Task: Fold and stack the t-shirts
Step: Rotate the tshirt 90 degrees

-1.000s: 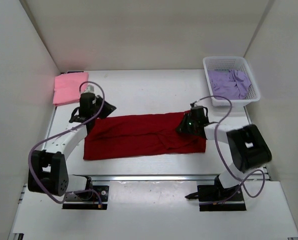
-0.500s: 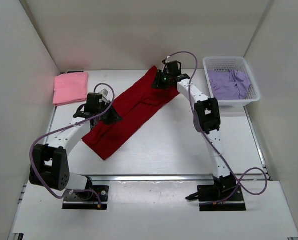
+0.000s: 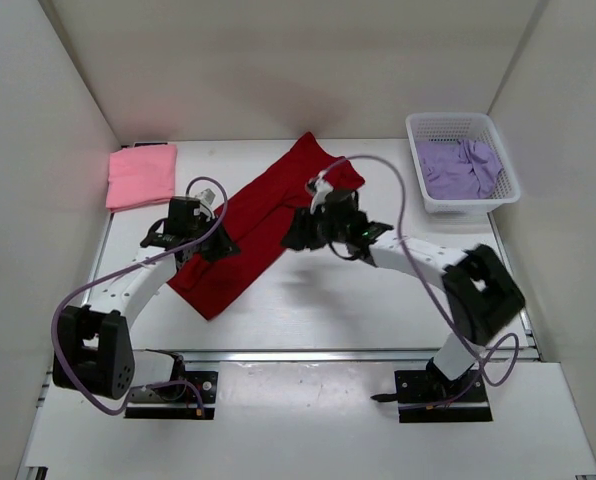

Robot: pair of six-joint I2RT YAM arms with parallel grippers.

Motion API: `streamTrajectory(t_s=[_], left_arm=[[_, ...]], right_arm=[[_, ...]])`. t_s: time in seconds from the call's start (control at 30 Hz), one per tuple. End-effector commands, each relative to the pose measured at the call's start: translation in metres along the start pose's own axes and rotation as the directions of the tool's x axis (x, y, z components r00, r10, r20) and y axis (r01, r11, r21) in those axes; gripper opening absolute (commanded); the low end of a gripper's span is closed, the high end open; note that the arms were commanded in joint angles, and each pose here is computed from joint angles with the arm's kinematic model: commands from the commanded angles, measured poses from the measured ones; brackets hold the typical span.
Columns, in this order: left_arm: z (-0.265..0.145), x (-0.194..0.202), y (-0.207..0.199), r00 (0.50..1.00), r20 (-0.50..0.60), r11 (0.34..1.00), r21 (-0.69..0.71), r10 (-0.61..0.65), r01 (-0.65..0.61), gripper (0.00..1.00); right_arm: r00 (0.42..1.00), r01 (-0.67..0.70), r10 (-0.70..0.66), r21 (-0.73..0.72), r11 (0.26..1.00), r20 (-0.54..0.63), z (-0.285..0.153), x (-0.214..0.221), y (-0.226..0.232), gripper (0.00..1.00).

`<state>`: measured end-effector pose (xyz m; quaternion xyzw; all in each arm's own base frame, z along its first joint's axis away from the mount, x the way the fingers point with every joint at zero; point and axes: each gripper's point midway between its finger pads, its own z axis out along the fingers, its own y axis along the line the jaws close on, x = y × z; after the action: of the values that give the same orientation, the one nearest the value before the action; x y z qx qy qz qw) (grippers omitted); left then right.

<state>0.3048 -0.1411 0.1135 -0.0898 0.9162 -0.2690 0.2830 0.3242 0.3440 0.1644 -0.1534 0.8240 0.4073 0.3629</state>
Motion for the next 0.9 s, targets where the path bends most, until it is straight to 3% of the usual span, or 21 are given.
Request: streamTrajectory(t_s=[0.0,0.23,0.43,0.47,0.53,0.57,0.63,0.7,0.87], left_arm=[[-0.007,0.003,-0.002,0.999,0.019,0.999,0.008,0.04,-0.04,0.13],[-0.013,0.004,0.005,0.998,0.045,0.999,-0.021,0.05,-0.049,0.14],[-0.01,0.004,0.004,0.996,0.048,0.997,-0.038,0.071,-0.069,0.15],[-0.009,0.006,0.003,0.996,0.044,0.996,-0.04,0.076,-0.075,0.15],[-0.007,0.007,0.003,0.997,0.036,0.997,-0.037,0.07,-0.068,0.14],[-0.006,0.008,0.006,0.997,0.035,0.997,-0.043,0.062,-0.061,0.15],[-0.004,0.013,0.006,0.998,0.024,0.997,-0.042,0.066,-0.064,0.15],[-0.001,0.015,0.003,0.997,0.012,0.996,-0.047,0.075,-0.074,0.15],[0.013,0.037,-0.002,0.991,-0.062,0.992,-0.049,0.117,-0.12,0.15]], right_arm=[[0.992,-0.082,0.084,0.028,0.996,-0.09,0.025,0.05,-0.015,0.48],[0.978,-0.164,0.175,0.101,0.981,-0.11,0.062,0.075,-0.04,0.52],[0.966,-0.191,0.215,0.161,0.968,-0.145,0.1,0.088,-0.057,0.49],[0.965,-0.196,0.219,0.164,0.967,-0.141,0.104,0.086,-0.057,0.45],[0.96,-0.204,0.229,0.158,0.966,-0.161,0.109,0.092,-0.061,0.28],[0.958,-0.214,0.239,0.16,0.964,-0.16,0.106,0.091,-0.064,0.25],[0.96,-0.216,0.239,0.15,0.965,-0.149,0.099,0.082,-0.066,0.0],[0.956,-0.233,0.256,0.158,0.96,-0.144,0.082,0.079,-0.078,0.0],[0.948,-0.271,0.299,0.217,0.938,-0.112,-0.014,0.088,-0.12,0.0]])
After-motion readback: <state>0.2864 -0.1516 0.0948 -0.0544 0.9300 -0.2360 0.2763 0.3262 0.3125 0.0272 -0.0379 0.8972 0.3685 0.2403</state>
